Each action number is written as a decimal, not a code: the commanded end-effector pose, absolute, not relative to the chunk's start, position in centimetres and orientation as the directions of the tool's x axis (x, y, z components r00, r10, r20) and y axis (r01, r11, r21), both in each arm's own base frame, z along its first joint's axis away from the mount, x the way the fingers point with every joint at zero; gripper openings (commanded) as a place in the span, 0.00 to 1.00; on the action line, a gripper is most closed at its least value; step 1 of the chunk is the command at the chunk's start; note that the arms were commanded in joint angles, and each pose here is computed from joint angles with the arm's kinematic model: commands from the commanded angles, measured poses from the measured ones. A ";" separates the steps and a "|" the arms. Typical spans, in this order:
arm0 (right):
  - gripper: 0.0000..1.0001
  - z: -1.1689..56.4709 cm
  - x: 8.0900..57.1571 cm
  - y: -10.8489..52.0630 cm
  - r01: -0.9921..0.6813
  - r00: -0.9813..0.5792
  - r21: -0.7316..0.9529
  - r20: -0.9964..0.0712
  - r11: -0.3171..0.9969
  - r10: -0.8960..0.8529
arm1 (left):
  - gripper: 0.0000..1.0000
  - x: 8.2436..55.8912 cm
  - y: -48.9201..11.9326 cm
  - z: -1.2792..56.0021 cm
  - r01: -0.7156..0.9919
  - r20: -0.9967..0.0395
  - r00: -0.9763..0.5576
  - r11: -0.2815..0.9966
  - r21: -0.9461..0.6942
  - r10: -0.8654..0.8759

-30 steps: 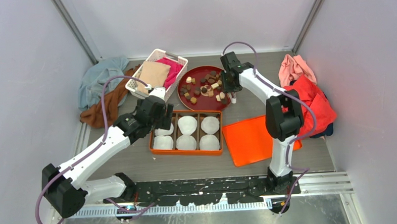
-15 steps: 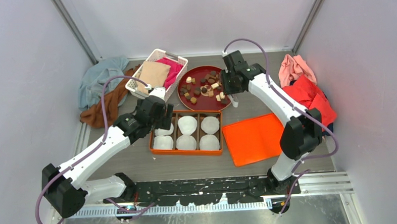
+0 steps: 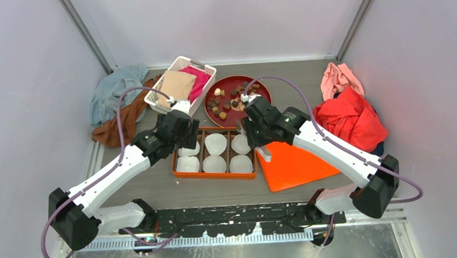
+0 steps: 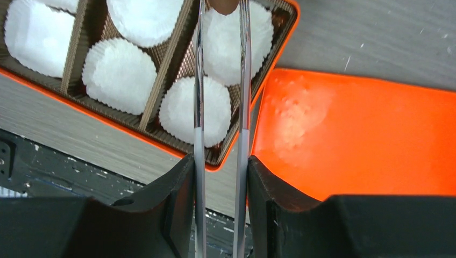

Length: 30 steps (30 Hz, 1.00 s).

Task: Pack the chocolate

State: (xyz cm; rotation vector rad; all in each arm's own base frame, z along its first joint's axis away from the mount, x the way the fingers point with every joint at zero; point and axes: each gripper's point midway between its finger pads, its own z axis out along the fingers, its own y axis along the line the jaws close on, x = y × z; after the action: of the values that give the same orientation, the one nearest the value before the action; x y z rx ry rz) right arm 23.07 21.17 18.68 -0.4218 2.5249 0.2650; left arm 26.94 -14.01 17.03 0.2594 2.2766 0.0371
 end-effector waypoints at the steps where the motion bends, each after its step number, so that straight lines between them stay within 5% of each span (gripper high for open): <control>1: 0.01 18.0 21.8 20.3 -0.284 -0.814 0.081 -0.547 0.955 -0.196 | 0.89 27.6 -14.6 18.7 0.155 -0.777 -0.610 0.985 0.076 0.156; 19: 0.07 12.6 22.0 23.0 -0.317 -0.850 0.106 -0.472 0.942 -0.233 | 0.89 26.8 -14.1 18.3 0.147 -0.774 -0.618 0.987 0.059 0.138; 30: 0.28 11.6 21.7 22.9 -0.310 -0.858 0.090 -0.455 0.946 -0.238 | 0.89 26.7 -14.1 18.1 0.151 -0.771 -0.621 0.987 0.062 0.143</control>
State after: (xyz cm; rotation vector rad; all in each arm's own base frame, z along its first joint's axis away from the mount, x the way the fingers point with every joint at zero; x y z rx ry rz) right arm 21.00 22.11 10.63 -0.4312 2.6999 0.1801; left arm 26.71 -14.03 17.20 0.2325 2.2782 0.0172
